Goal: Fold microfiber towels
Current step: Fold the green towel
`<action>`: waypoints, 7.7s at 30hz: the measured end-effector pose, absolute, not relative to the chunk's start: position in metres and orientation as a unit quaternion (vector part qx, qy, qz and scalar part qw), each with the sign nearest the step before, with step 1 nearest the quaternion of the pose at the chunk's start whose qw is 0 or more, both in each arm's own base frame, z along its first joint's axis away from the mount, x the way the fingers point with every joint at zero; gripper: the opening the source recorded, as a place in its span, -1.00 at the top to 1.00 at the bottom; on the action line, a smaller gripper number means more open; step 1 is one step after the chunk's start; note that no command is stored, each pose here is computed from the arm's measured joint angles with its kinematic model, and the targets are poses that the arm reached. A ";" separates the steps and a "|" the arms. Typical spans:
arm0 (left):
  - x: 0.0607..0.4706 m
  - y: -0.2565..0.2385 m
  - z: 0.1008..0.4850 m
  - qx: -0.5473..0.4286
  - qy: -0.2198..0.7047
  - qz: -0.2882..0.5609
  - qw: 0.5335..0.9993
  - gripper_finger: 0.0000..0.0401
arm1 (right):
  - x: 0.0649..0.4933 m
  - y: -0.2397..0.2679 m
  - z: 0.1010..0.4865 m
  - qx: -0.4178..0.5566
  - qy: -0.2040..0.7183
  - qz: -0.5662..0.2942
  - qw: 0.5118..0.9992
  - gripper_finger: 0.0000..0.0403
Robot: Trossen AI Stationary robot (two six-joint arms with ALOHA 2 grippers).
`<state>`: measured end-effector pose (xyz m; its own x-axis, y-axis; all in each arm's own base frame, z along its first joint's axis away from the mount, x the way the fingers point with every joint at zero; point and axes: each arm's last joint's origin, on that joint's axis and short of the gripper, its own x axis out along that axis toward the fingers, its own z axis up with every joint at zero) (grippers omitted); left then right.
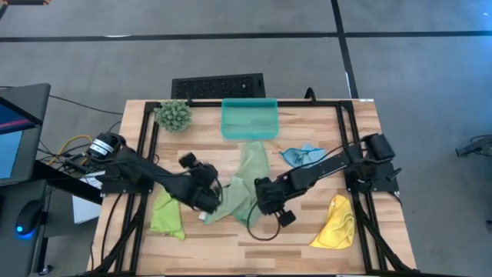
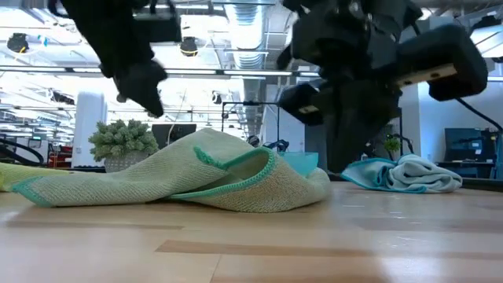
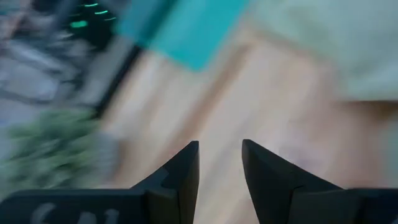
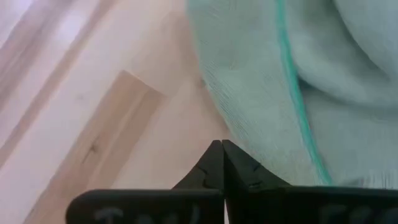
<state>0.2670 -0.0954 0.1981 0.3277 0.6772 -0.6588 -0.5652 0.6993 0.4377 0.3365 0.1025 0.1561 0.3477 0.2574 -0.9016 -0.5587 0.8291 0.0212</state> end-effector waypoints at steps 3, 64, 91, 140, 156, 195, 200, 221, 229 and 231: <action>0.279 -0.124 0.192 0.028 0.451 0.251 0.856 0.43 | 0.318 0.092 0.150 -0.111 0.499 0.225 0.829 0.97; 0.302 -0.093 0.309 -0.124 0.227 0.029 0.966 1.00 | 0.258 0.077 0.133 -0.127 0.492 -0.052 0.860 0.91; 0.274 -0.150 0.329 -0.003 0.139 0.011 0.990 1.00 | 0.246 0.055 0.179 -0.141 0.467 -0.068 0.870 -0.09; 0.220 -0.191 0.370 0.220 0.092 0.315 0.919 1.00 | 0.166 0.116 0.272 -0.151 0.280 -0.050 0.947 0.97; 0.225 -0.138 0.348 0.268 0.152 0.394 0.866 1.00 | 0.140 0.100 0.334 -0.152 0.140 -0.209 0.956 0.96; 0.206 -0.167 0.233 -0.051 0.317 0.117 0.940 1.00 | 0.218 0.155 0.163 0.011 0.540 0.152 0.828 0.93; 0.198 -0.184 0.228 -0.103 0.317 0.102 0.937 1.00 | 0.216 0.157 0.168 0.034 0.538 0.171 0.824 0.91; 0.170 -0.193 0.221 -0.086 0.324 0.130 0.933 1.00 | 0.218 0.135 0.196 0.071 0.498 0.150 0.851 0.93; 0.166 -0.164 0.203 -0.076 0.325 0.241 0.911 1.00 | 0.225 0.083 0.198 0.054 0.504 -0.017 0.862 0.94; 0.166 -0.160 0.196 -0.079 0.325 0.247 0.910 1.00 | 0.230 0.073 0.192 0.051 0.519 -0.038 0.852 0.94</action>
